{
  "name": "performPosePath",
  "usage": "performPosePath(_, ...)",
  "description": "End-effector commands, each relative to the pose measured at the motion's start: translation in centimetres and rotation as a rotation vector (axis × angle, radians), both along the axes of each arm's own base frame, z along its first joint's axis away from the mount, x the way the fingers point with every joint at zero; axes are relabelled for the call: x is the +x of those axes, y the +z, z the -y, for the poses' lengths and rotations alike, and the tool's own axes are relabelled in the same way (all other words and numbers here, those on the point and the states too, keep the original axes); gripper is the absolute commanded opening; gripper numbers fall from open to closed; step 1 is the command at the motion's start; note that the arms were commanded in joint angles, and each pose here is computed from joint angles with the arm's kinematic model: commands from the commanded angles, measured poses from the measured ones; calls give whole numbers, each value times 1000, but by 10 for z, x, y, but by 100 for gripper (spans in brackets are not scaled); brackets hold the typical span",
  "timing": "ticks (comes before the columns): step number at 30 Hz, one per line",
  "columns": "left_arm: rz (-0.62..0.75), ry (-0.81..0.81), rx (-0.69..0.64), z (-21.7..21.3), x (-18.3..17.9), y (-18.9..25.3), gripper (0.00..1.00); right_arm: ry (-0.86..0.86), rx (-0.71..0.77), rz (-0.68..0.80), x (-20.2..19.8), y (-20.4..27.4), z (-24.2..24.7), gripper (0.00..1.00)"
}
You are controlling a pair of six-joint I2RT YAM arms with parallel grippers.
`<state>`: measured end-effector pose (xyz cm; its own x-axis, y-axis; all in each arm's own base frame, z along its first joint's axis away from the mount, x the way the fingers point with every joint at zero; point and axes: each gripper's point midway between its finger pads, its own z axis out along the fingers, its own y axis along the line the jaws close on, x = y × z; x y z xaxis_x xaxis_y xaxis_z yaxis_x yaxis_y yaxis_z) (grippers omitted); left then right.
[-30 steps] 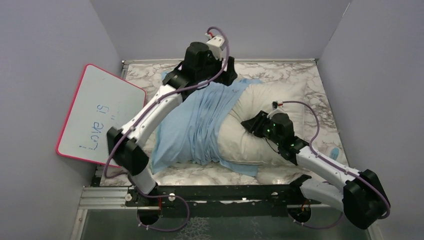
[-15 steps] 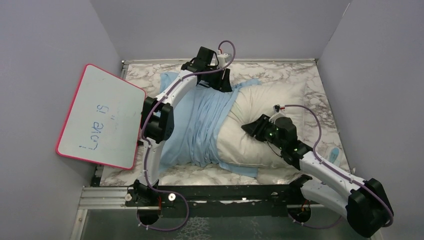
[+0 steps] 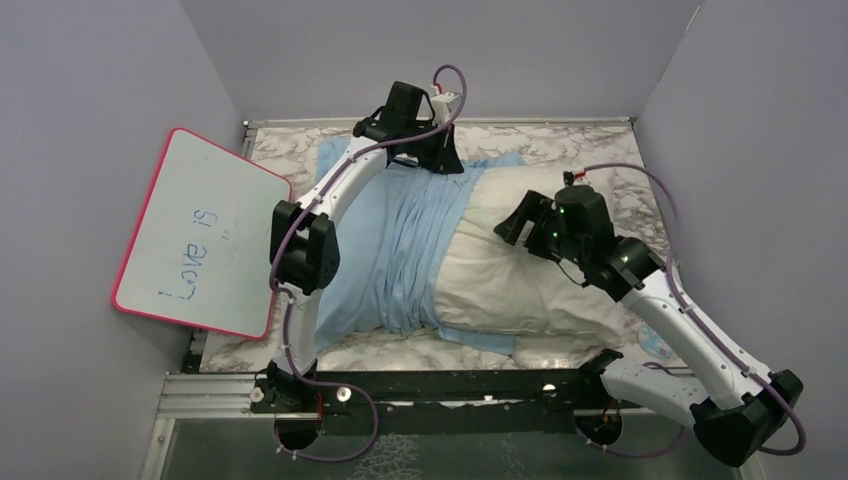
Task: Remove the pillowcase from the pillow
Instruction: Remove the pillow from the pillowcase.
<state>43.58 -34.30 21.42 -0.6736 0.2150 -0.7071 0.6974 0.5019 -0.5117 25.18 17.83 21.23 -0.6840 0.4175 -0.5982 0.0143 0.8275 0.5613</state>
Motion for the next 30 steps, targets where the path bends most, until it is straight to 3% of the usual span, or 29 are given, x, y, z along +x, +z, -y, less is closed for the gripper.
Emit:
performPosePath(1, 147, -26, -139, 2, -21, 88, 0, -207, -286, 72, 22, 40, 59, 90)
performPosePath(3, 169, -26, -152, 0, -26, 97, 0, -321, -353, 138, 39, 68, 77, 99)
performPosePath(7, 227, 35, -159, -9, -27, 117, 0, -469, -443, 239, 67, 120, 97, 100)
performPosePath(10, 282, 65, -186, -15, -31, 138, 0, -534, -424, 202, 85, 132, 108, 100)
performPosePath(14, 361, 60, -241, -21, -46, 161, 0, -428, -339, 129, 105, 113, 92, 100)
performPosePath(21, 335, 34, -305, -25, -75, 153, 0, -264, -194, -151, 84, 11, 44, 99)
performPosePath(24, 335, 35, -314, -27, -80, 151, 0, -277, -199, -192, 80, -3, 46, 75)
performPosePath(30, 366, 116, -252, -39, -72, 151, 0, -326, -265, -109, 82, 14, 66, 21)
